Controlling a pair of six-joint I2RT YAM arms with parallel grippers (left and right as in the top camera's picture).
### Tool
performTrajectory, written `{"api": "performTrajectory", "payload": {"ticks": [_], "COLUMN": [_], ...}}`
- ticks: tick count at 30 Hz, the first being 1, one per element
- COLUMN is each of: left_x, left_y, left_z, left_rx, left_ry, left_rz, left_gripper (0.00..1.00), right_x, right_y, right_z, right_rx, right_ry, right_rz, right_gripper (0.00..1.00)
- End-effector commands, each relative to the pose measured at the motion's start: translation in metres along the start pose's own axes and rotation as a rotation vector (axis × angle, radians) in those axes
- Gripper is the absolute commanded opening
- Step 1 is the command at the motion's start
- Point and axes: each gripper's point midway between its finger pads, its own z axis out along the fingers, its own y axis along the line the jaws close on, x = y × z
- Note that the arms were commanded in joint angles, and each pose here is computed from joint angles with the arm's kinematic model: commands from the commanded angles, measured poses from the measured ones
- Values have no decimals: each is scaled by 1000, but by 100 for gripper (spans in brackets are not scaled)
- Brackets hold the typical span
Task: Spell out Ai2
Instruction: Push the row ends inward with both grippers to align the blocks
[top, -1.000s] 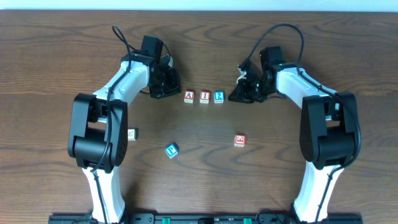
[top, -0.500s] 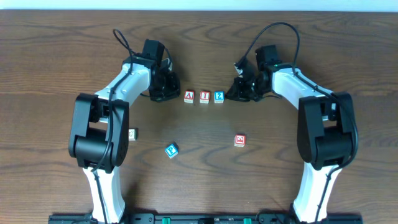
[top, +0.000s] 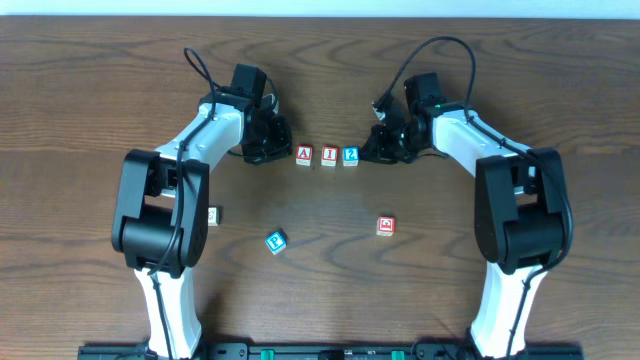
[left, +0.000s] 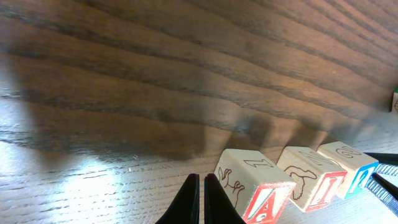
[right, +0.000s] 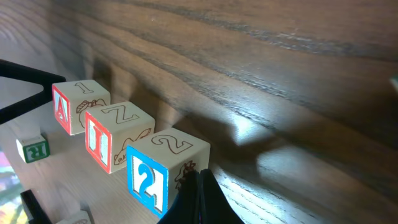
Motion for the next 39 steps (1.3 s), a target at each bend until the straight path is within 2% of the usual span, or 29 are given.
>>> {"api": "performTrajectory", "payload": {"ticks": [1,39], "left_x": [8,11], "left_y": [7,-13], "left_z": [16,22], "left_rx": [-2,45], "left_ry": [47,45], "left_rz": [-27,4], "left_gripper": [6,6], "right_x": [3,-2], "right_y": [3,19], "right_z": [3,12], "right_rx": [5,-16], "right_ry": [7,-12], "right_rz": [4,8], "right_gripper": [2,1]}}
